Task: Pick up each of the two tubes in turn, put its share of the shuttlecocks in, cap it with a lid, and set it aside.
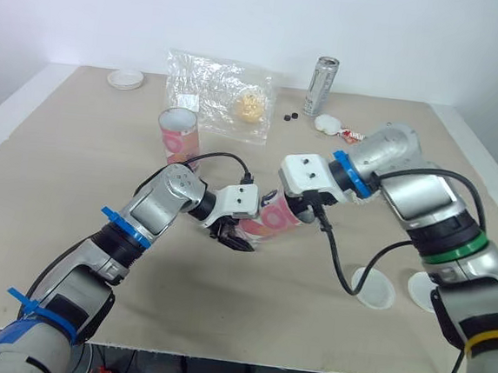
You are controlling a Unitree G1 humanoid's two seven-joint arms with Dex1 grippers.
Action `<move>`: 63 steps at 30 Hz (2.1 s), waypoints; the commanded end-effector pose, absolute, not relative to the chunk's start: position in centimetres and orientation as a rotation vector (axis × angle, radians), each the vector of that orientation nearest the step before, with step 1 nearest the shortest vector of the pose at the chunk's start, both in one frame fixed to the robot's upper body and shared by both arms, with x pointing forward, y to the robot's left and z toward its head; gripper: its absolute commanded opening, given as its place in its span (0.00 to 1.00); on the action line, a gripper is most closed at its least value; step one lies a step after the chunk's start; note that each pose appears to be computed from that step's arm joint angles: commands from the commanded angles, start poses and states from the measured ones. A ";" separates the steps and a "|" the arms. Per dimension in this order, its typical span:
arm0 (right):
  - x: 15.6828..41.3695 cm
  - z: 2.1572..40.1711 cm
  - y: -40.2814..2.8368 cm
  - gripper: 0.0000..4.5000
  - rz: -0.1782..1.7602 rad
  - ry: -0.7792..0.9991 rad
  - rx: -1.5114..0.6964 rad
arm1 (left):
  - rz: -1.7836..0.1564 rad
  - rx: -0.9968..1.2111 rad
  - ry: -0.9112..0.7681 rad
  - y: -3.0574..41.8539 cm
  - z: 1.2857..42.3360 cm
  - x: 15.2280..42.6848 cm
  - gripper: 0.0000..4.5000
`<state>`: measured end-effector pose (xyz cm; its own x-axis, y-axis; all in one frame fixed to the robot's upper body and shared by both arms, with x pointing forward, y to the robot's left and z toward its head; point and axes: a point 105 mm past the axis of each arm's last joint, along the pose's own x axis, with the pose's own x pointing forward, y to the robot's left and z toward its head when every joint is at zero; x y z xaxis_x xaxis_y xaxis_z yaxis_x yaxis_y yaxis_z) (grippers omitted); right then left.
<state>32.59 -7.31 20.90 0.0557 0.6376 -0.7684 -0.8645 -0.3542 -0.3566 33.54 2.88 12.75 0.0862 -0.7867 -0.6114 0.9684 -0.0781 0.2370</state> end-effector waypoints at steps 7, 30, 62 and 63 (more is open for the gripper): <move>32.1 18.9 -5.5 0.01 1.704 0.344 -1.170 | -1.482 0.739 0.331 2.7 12.2 33.5 0.66; 30.5 26.8 -7.1 0.01 1.649 0.174 -0.966 | -1.419 0.686 0.253 3.5 11.3 34.2 0.66; 26.5 23.4 -20.0 0.01 0.984 0.268 -0.467 | -1.287 0.210 -0.133 1.2 7.5 31.0 0.66; 26.6 23.2 -20.3 0.01 0.971 0.280 -0.474 | -1.296 0.223 -0.132 1.1 7.4 30.9 0.66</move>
